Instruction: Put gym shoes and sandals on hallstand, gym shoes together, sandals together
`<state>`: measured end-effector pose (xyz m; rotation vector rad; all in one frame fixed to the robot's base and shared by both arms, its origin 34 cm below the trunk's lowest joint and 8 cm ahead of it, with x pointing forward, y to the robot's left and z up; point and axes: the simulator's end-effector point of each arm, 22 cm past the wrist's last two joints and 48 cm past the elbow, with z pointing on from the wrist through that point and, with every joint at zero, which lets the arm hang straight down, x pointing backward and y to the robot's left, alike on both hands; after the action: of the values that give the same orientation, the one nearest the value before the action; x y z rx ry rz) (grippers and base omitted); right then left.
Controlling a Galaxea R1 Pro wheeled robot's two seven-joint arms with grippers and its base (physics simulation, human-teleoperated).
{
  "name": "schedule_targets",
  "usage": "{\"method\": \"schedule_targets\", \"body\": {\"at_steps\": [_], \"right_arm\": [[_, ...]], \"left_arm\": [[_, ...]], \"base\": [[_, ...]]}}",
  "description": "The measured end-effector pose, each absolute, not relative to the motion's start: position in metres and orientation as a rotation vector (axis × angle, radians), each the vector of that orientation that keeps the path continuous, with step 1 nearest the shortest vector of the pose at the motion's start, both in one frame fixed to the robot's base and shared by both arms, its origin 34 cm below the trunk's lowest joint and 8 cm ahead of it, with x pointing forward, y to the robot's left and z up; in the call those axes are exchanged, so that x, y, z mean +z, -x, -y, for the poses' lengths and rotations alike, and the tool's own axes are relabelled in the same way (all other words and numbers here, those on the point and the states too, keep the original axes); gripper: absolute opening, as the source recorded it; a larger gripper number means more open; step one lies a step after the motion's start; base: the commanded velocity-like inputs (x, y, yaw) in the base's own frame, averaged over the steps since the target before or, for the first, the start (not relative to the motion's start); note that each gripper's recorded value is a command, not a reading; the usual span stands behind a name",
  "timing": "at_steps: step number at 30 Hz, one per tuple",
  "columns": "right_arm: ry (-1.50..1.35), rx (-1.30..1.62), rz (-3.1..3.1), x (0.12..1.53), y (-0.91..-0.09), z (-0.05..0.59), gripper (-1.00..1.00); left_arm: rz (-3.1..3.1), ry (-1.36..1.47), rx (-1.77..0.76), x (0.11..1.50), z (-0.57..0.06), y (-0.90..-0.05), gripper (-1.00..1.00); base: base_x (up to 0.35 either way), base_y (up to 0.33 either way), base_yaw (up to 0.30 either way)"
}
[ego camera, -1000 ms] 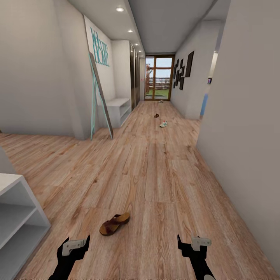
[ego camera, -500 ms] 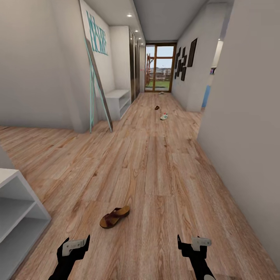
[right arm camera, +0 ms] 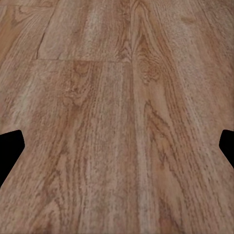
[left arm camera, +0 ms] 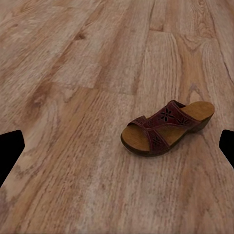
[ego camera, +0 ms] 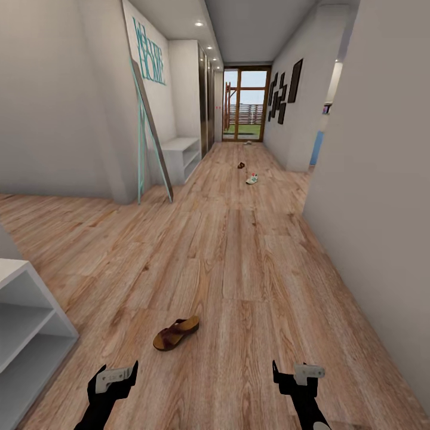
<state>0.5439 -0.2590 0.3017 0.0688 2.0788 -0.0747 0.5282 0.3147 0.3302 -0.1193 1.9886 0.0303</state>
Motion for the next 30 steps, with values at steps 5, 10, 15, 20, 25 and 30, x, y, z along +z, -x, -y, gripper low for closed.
{"method": "schedule_targets", "body": {"at_steps": [5, 10, 15, 20, 25, 30], "right_arm": [[-0.069, -0.075, -2.079, 0.3017, -0.5439, 0.259, 1.0], [-0.069, -0.075, -2.079, 0.3017, -0.5439, 0.259, 1.0], [-0.069, -0.075, -2.078, 0.3019, -0.5441, 0.259, 1.0], [-0.069, -0.075, -2.078, 0.302, -0.5442, 0.2591, 1.0], [-0.069, -0.075, -2.078, 0.3021, -0.5443, 0.259, 1.0], [-0.069, -0.075, -2.077, 0.3022, -0.5443, 0.2589, 1.0]], "left_arm": [[-1.989, 0.12, 0.031, 0.3302, -0.3147, -0.5282, 1.0], [-1.989, 0.12, 0.031, 0.3302, -0.3149, -0.5282, 1.0], [-1.988, 0.119, 0.033, 0.3303, -0.3156, -0.5282, 1.0], [-1.989, 0.118, 0.034, 0.3303, -0.3161, -0.5281, 1.0], [-1.989, 0.117, 0.035, 0.3302, -0.3165, -0.528, 1.0], [-1.989, 0.115, 0.035, 0.33, -0.3159, -0.528, 1.0]], "base": [[0.0, 0.0, 0.0], [0.0, 0.0, 0.0], [0.0, 0.0, 0.0], [0.0, 0.0, 0.0], [0.0, 0.0, 0.0], [0.0, 0.0, 0.0]]}}
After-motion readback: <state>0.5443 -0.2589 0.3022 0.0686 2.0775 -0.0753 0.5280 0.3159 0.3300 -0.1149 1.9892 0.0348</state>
